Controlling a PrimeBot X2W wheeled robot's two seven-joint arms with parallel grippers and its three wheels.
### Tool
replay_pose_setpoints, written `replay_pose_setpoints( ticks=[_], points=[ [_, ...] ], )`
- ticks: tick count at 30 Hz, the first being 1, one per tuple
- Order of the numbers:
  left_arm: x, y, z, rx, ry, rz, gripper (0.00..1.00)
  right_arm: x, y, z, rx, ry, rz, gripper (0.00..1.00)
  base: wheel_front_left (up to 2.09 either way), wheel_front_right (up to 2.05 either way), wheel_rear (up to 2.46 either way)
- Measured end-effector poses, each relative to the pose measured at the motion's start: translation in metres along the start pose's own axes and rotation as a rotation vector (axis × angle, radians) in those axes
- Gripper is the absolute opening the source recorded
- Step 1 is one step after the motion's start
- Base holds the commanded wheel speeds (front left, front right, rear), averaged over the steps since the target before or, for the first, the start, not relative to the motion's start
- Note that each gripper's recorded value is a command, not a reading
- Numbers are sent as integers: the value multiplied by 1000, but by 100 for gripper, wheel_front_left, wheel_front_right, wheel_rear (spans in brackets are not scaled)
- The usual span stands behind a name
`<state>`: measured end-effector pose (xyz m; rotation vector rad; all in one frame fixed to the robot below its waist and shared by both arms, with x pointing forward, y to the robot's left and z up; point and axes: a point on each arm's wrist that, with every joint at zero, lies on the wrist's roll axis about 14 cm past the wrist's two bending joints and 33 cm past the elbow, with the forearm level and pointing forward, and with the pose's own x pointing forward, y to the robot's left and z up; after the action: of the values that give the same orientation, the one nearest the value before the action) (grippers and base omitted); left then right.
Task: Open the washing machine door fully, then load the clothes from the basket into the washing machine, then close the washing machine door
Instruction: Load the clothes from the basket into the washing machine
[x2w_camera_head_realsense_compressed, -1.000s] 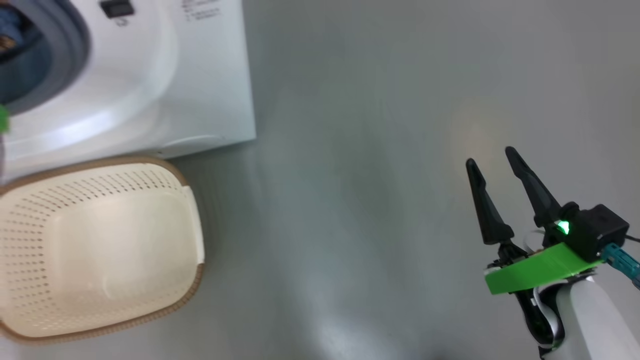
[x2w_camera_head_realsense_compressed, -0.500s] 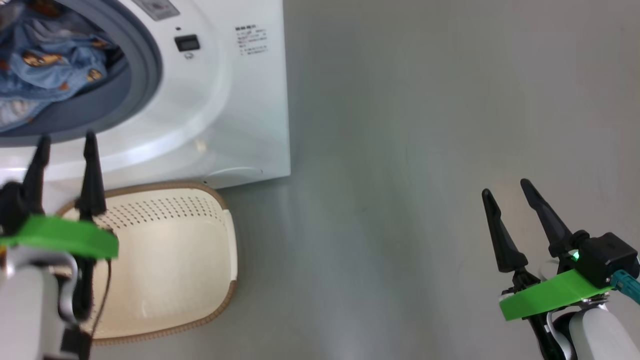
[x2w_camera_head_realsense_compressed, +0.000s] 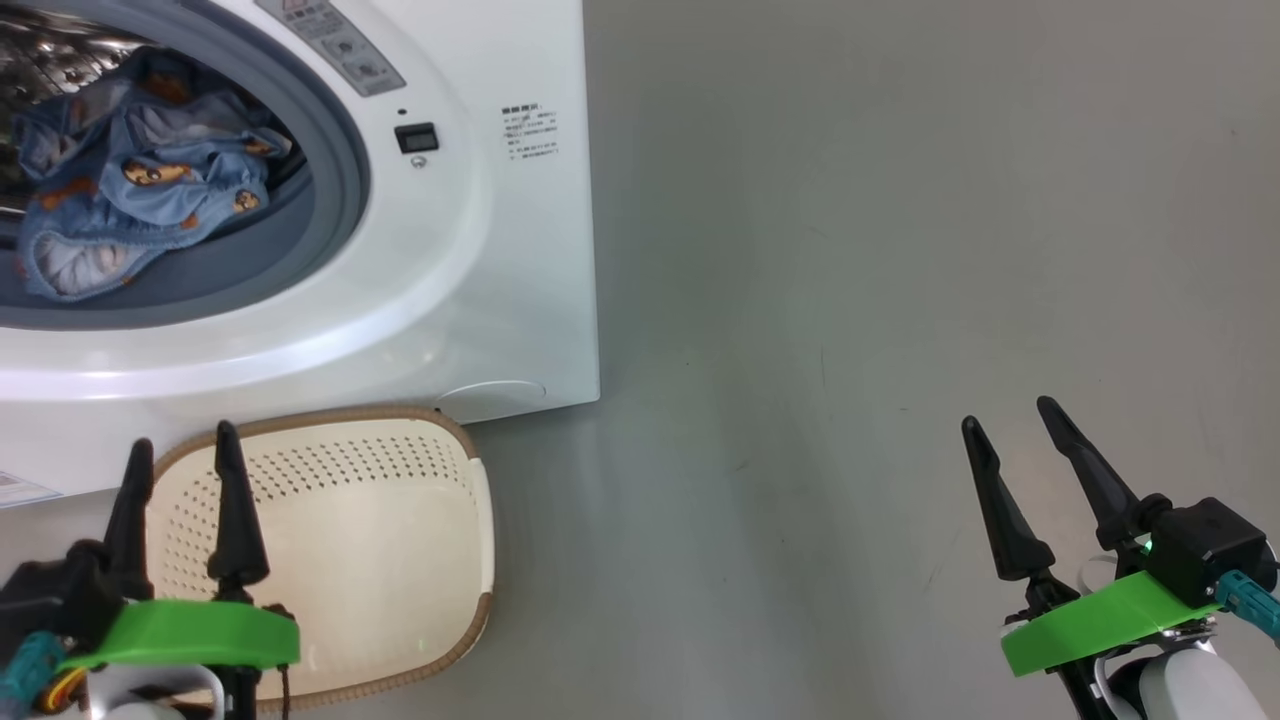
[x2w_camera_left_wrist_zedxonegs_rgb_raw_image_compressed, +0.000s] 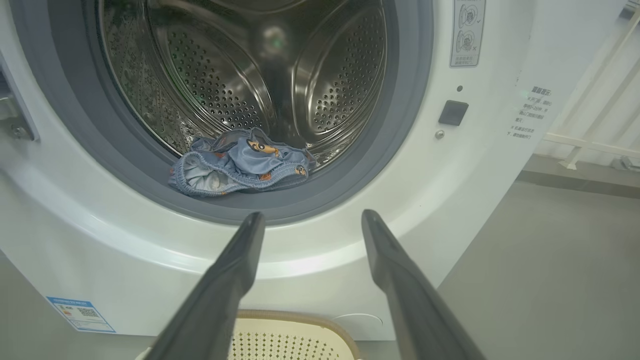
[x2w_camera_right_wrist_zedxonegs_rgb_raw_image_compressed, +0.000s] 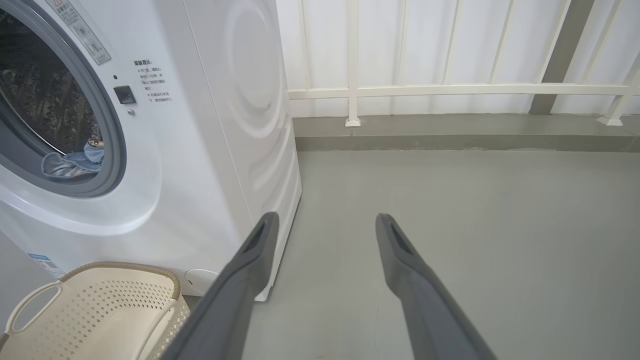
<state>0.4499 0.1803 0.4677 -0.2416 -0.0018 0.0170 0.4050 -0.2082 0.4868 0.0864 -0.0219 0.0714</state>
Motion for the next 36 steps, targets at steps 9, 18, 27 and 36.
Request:
replay_pose_setpoints(
  ticks=[9,18,27,36],
  points=[
    [-8,-6,-9,8,22,-2,100,0,4,-4,1,11,13,100,0,0,0],
    [-6,-6,-12,19,24,-2,100,0,3,-9,1,25,9,100,0,0,0],
    [-4,-4,-32,21,81,0,100,2,2,-18,5,48,5,100,0,0,0],
    [36,10,-45,82,158,-8,100,11,-1,-30,5,75,-2,100,0,0,0]
  ],
)
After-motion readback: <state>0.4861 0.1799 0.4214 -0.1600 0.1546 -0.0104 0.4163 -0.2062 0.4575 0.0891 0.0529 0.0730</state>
